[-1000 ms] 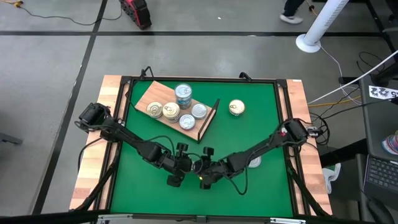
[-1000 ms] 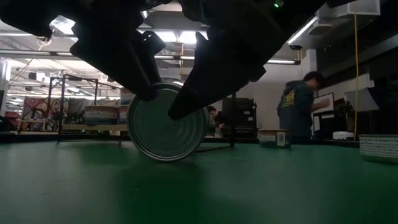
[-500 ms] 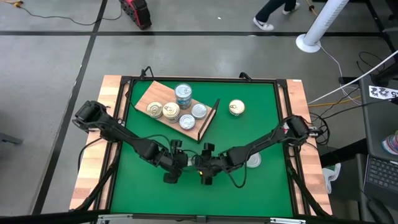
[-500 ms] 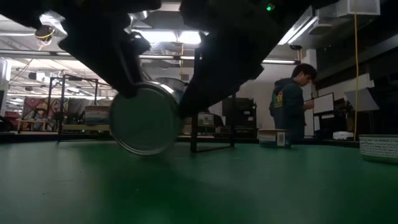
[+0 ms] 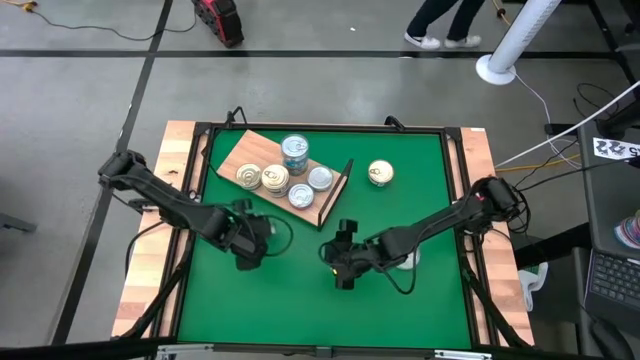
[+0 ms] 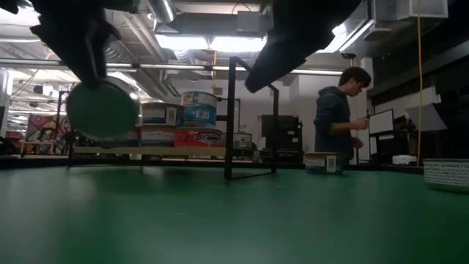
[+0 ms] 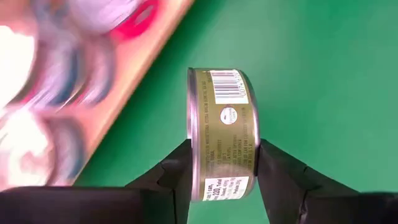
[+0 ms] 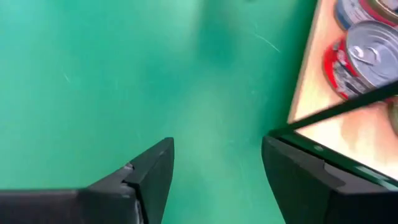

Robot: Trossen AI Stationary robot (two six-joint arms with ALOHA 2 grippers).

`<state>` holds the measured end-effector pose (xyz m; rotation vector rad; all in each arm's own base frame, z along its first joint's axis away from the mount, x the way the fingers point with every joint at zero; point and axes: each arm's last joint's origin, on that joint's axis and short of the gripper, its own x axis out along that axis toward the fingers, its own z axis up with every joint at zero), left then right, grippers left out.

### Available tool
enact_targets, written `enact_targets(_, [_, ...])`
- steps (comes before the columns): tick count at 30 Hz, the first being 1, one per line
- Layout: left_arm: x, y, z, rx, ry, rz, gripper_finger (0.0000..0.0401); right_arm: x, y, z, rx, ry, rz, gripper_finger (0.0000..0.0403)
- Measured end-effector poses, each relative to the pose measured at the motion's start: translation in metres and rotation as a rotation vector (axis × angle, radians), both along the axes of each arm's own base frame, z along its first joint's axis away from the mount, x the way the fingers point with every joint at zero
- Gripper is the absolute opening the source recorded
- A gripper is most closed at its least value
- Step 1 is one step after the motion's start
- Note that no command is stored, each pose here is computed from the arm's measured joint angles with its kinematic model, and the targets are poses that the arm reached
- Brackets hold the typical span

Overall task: Stack canned seafood by type on shelf
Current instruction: Put the green tuna can on the shelf

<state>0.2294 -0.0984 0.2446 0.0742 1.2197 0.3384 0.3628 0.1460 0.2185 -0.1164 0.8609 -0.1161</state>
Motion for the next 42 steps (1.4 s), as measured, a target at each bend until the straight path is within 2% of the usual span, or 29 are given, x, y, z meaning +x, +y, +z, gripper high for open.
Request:
enact_targets(5, [-0.023, 0.014, 0.014, 0.080, 0.011, 0.126, 0.0139, -0.005, -0.002, 0.003, -0.015, 0.030, -0.001, 0.0241])
enact_targets(9, [-0.031, 0.027, 0.022, 0.164, -0.021, 0.214, 0.0138, -0.005, -0.002, 0.003, -0.013, 0.027, 0.000, 0.0241])
enact_targets(17, [-0.030, 0.056, 0.027, 0.319, 0.015, 0.298, 0.0139, -0.005, -0.002, 0.003, -0.009, 0.032, 0.005, 0.0241])
enact_targets(26, [-0.026, 0.102, 0.032, 0.565, 0.071, 0.374, 0.0142, -0.005, -0.002, 0.003, -0.026, 0.037, 0.024, 0.0241])
enact_targets(30, [-0.019, 0.128, 0.032, 0.580, 0.113, 0.373, 0.0143, -0.005, -0.002, 0.003, -0.026, 0.037, 0.024, 0.0241])
enact_targets(37, [-0.007, 0.176, 0.036, 0.594, 0.107, 0.385, 0.0143, -0.005, -0.002, 0.003, -0.025, 0.036, 0.024, 0.0241])
enact_targets(42, [-0.011, 0.206, 0.033, 0.484, 0.097, 0.435, 0.0145, -0.005, -0.002, 0.003, -0.026, 0.036, 0.024, 0.0241])
